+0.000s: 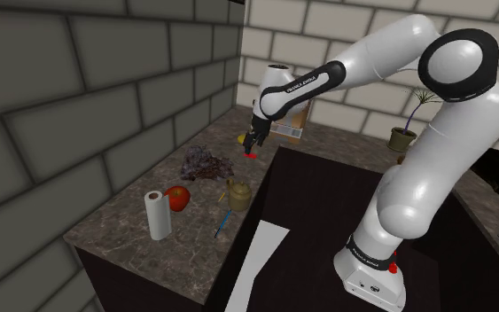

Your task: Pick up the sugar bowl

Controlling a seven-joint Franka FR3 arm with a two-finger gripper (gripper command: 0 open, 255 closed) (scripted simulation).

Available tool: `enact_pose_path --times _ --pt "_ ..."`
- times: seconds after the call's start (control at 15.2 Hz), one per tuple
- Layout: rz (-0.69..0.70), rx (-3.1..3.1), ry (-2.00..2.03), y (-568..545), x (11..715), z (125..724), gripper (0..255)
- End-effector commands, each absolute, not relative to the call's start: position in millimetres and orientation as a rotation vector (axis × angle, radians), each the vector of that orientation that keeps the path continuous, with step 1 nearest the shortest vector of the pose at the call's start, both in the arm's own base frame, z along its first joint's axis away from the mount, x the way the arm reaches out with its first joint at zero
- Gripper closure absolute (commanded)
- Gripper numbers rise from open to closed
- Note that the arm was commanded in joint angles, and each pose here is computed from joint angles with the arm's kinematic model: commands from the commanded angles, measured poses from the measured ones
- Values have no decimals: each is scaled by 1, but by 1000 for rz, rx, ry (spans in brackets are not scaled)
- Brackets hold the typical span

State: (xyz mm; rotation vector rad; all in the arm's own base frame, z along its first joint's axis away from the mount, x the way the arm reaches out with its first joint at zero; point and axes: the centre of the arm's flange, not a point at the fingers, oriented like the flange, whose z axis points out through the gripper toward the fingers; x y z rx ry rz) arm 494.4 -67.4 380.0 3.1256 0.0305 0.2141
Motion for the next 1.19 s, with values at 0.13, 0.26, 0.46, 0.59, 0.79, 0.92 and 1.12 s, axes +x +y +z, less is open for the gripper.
enact_pose_path --times 0.13,0.26,0.46,0.59,0.79,0.92,1.12 --pt "187 3137 35 -74 522 332 0" --pt "173 3142 38 -76 535 309 0" --pt "151 3151 41 -78 554 273 0" --pt "137 3156 44 -80 567 250 0" --pt "116 3164 48 -82 585 214 0" --pt "101 3170 50 -83 597 190 0" --pt "88 3175 53 -84 609 162 0"
